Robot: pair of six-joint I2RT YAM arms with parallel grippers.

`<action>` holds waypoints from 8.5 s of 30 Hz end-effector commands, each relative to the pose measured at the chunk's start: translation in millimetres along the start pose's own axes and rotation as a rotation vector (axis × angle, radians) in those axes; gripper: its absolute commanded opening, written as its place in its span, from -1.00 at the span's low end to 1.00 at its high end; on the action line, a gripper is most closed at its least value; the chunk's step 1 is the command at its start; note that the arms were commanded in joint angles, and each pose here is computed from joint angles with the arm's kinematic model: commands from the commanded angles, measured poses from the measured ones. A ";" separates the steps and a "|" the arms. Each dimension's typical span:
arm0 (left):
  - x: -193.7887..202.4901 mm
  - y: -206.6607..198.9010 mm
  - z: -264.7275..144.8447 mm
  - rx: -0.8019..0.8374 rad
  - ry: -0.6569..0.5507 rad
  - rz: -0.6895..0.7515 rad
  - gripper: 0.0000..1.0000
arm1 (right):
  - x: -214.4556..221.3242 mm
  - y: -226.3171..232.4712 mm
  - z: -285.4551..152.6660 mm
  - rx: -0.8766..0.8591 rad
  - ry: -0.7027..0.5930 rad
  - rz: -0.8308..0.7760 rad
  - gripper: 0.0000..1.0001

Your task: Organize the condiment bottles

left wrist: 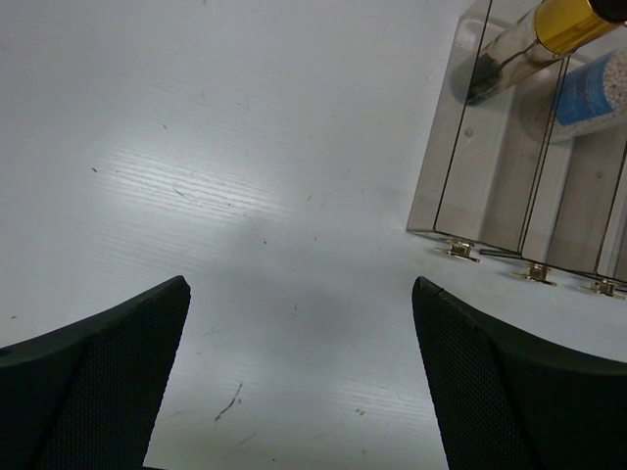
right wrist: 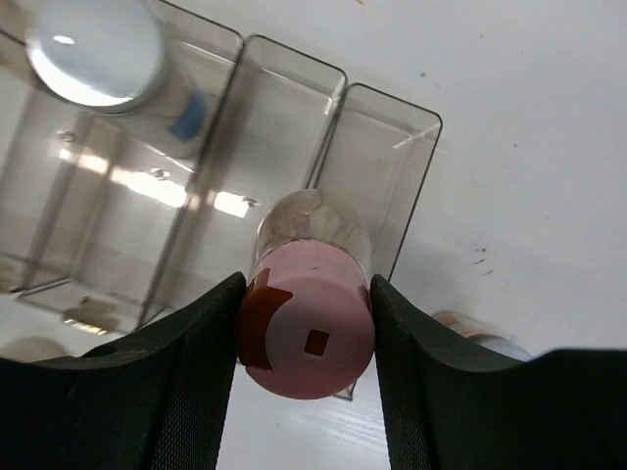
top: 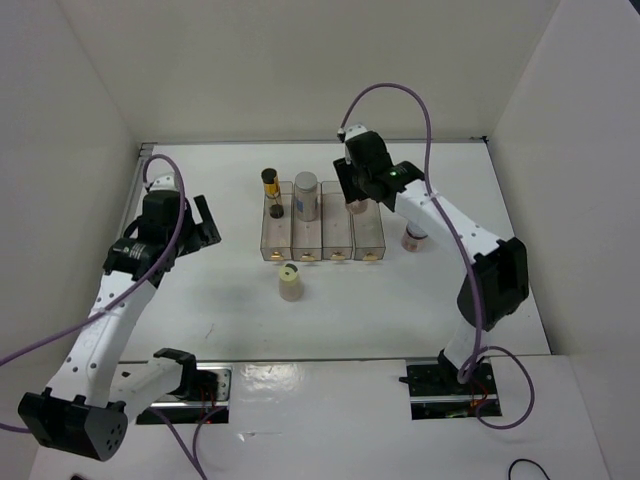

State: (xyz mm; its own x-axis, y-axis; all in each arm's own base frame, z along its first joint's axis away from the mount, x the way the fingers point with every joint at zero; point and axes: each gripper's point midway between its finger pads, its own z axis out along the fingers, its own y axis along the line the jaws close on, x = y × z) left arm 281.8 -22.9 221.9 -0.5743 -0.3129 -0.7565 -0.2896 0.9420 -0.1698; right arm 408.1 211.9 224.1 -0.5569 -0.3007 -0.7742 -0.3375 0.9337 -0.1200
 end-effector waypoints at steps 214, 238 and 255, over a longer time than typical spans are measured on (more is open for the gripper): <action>2.2 -5.7 43.7 0.077 0.080 -0.042 1.00 | 67.0 54.6 79.4 -0.008 0.100 0.100 -0.92; -2.3 -5.2 49.8 0.085 0.072 -0.046 1.00 | 28.2 42.7 39.9 0.020 0.031 0.202 0.79; 8.4 -12.9 56.0 0.135 0.091 -0.057 1.00 | 47.8 -109.2 -40.1 0.299 -0.045 0.572 0.96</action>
State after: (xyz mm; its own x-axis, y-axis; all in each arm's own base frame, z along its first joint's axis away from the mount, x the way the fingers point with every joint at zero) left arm 317.1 -29.7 177.9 -0.6444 -0.3787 -0.6644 -0.2479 0.9253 -0.2869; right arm 397.0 129.9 277.8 -0.4534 0.1758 -0.8738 0.0672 0.9843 0.1632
